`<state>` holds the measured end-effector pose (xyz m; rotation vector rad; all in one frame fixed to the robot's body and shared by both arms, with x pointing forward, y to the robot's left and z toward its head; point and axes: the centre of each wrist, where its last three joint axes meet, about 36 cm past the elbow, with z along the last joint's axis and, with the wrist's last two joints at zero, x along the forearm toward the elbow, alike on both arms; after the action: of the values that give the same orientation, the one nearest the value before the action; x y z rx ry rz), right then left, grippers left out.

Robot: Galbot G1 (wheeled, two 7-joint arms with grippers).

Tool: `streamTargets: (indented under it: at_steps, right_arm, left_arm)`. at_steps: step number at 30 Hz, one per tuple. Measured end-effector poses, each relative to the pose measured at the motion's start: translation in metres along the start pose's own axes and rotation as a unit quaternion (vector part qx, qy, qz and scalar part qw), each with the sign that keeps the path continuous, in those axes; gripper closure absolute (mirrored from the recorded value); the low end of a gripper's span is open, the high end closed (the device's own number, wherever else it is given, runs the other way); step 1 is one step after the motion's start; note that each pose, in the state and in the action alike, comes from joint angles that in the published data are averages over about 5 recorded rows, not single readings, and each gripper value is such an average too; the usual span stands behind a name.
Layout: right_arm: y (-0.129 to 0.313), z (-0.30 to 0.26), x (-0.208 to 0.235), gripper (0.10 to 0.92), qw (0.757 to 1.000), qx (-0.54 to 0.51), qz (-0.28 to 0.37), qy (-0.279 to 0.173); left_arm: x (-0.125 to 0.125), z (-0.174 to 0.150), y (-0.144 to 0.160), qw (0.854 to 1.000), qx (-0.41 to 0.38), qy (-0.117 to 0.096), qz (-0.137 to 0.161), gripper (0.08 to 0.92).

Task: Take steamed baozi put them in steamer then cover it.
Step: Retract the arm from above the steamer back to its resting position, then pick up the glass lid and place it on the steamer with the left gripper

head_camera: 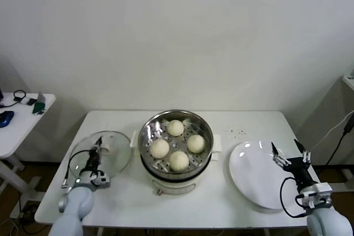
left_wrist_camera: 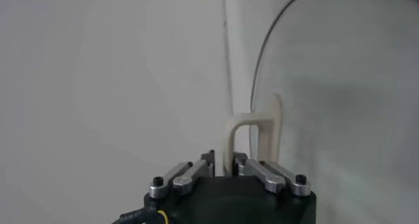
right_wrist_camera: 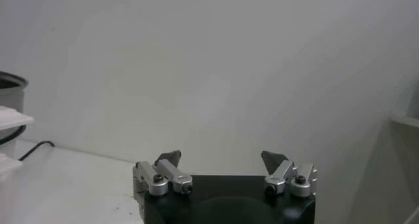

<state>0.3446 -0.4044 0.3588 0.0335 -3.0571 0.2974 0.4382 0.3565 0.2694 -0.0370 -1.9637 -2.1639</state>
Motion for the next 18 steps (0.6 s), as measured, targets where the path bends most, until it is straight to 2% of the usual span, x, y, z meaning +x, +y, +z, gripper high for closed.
streamTargets:
  at_steps: [2, 5, 11, 18]
  right_arm:
    - [0.000, 0.000, -0.002, 0.200, 1.000, 0.002, -0.001, -0.001]
    - [0.000, 0.000, -0.004, 0.200, 1.000, 0.006, -0.002, -0.002]
    - [-0.003, -0.001, -0.009, 0.200, 1.000, 0.013, -0.003, -0.003]
    - [-0.008, -0.002, -0.015, 0.200, 1.000, 0.024, -0.004, -0.004]
  left_arm:
    - [0.002, 0.002, 0.003, 1.000, 0.003, 0.001, -0.004, 0.808]
    - [0.006, 0.004, 0.009, 1.000, 0.005, 0.004, -0.014, 0.850]
    - [0.018, 0.011, 0.026, 0.999, 0.008, 0.017, -0.043, 0.850]
    - [0.045, 0.019, 0.052, 0.995, 0.009, 0.044, -0.084, 0.850]
